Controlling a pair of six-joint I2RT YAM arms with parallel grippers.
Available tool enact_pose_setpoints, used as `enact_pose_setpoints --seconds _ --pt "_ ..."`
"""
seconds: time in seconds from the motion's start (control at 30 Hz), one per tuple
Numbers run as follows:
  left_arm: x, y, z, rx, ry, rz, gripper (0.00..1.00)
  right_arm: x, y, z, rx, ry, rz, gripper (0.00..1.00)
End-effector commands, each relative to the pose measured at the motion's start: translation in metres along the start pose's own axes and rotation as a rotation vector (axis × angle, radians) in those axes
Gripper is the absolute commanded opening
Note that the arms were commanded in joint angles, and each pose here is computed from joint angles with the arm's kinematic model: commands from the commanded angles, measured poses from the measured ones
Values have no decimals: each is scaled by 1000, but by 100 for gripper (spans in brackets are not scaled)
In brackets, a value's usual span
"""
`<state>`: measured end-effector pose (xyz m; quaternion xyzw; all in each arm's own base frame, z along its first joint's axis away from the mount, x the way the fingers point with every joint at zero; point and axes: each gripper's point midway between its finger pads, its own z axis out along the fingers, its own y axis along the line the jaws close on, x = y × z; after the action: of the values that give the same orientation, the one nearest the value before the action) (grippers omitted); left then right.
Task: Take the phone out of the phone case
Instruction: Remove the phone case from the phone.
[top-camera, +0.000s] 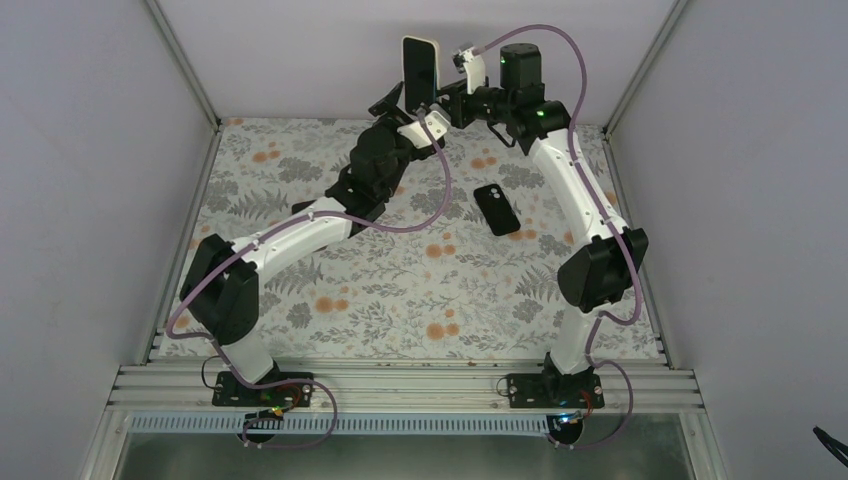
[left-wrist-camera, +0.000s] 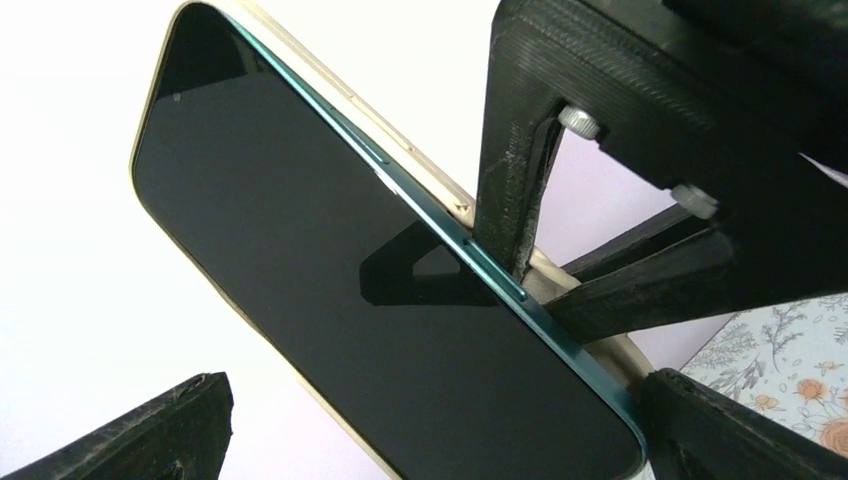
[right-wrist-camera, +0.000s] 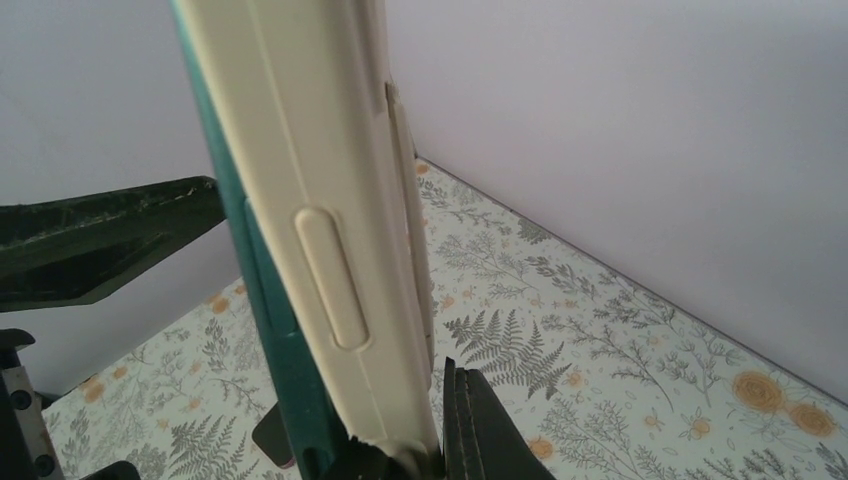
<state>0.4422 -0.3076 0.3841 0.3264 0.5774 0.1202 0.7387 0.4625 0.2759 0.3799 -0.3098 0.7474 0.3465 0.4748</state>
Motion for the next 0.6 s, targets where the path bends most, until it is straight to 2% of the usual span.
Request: enact_pose_setpoints --seconds 0.0,0.1,0.27,0.4,0.57 --pt "-2 28 4 -141 -4 -21 99 -32 24 -17 -44 -92 -69 3" --pt "-4 50 -1 -290 -11 23 97 -30 26 -16 -58 -86 -62 3" --pt "-9 99 -19 -582 -43 107 99 -20 30 -14 -84 -68 -47 3" --pt "-9 120 -29 -677 -63 123 99 -10 32 -13 -98 -49 -39 3" --pt "-26 114 -60 -760 -206 206 95 1 31 -10 -106 -17 -28 3"
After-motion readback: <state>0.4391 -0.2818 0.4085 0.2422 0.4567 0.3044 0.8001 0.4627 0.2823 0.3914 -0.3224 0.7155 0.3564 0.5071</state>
